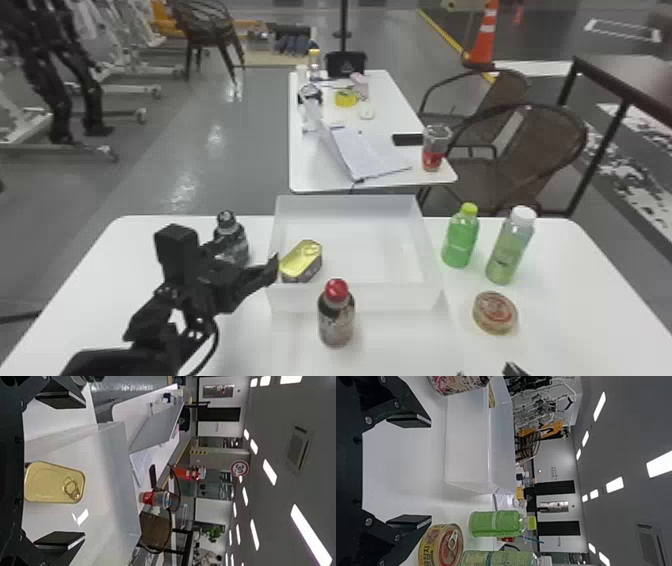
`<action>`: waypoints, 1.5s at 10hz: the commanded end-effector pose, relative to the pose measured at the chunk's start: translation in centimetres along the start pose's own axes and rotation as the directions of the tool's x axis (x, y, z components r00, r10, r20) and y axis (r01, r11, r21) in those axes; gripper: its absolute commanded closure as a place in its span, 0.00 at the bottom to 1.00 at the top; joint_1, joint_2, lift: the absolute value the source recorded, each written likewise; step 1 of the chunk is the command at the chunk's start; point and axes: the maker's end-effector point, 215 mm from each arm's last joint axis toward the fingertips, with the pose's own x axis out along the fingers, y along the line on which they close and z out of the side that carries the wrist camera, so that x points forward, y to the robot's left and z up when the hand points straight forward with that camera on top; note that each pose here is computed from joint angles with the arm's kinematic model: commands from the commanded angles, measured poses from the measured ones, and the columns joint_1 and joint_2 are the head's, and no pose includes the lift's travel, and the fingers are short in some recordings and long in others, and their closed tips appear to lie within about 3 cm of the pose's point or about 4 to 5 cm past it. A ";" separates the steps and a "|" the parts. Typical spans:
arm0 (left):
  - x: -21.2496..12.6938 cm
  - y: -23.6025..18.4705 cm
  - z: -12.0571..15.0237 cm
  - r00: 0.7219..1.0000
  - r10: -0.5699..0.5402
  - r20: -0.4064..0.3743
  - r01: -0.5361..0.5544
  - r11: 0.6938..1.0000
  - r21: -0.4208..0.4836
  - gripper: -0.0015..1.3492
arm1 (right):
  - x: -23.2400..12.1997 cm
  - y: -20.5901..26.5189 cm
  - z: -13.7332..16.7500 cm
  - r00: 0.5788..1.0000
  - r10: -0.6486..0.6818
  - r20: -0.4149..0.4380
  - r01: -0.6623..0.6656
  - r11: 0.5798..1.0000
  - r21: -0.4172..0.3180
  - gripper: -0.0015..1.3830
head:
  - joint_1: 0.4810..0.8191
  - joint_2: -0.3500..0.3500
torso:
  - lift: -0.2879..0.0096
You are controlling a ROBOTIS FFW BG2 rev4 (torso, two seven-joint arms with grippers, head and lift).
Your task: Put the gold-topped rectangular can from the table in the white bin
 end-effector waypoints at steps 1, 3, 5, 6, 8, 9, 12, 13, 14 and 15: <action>-3.4 1.1 -0.4 0.996 0.072 0.048 -0.071 0.997 -0.023 0.10 | -0.1 0.1 0.0 1.000 0.001 -0.001 -0.001 1.000 -0.001 0.30 | 0.20 0.50 | 0.63; -7.6 2.7 -2.2 0.978 0.192 0.084 -0.188 0.981 -0.054 0.10 | -0.1 0.1 0.0 1.000 0.000 -0.002 0.000 1.000 -0.005 0.30 | 0.20 0.50 | 0.63; -11.8 3.7 -5.3 0.957 0.282 0.068 -0.276 0.957 -0.085 0.10 | -0.3 0.1 -0.1 1.000 -0.001 -0.004 0.001 1.000 -0.007 0.30 | 0.20 0.50 | 0.63; -13.6 4.2 -6.4 0.946 0.319 0.061 -0.313 0.946 -0.090 0.10 | -0.4 0.0 -0.1 1.000 -0.002 -0.005 0.002 1.000 -0.009 0.30 | 0.20 0.50 | 0.63; -17.1 4.3 -9.2 0.925 0.379 0.021 -0.375 0.922 -0.091 0.10 | -0.6 0.0 -0.2 1.000 -0.003 -0.009 0.003 1.000 -0.012 0.30 | 0.20 0.50 | 0.63; -18.3 4.2 -9.7 0.908 0.418 0.018 -0.415 0.905 -0.090 0.10 | -0.7 0.0 -0.4 1.000 -0.003 -0.012 0.003 1.000 -0.011 0.30 | 0.20 0.50 | 0.63; -19.3 4.1 -10.6 0.898 0.441 0.002 -0.439 0.894 -0.096 0.10 | -0.8 0.0 -0.5 1.000 -0.004 -0.015 0.004 1.000 -0.015 0.30 | 0.20 0.50 | 0.63; -19.3 3.9 -11.1 0.897 0.442 -0.011 -0.441 0.891 -0.106 0.10 | -0.8 0.0 -0.4 1.000 -0.004 -0.014 0.003 1.000 -0.017 0.30 | 0.20 0.50 | 0.63; -19.2 3.8 -11.2 0.897 0.442 -0.016 -0.441 0.891 -0.109 0.10 | -0.8 0.1 -0.3 1.000 -0.001 -0.011 0.001 1.000 -0.021 0.30 | 0.20 0.50 | 0.63; -19.2 3.7 -11.4 0.898 0.440 -0.023 -0.439 0.891 -0.117 0.10 | -0.8 0.1 -0.2 1.000 -0.001 -0.008 0.001 1.000 -0.024 0.30 | 0.20 0.50 | 0.63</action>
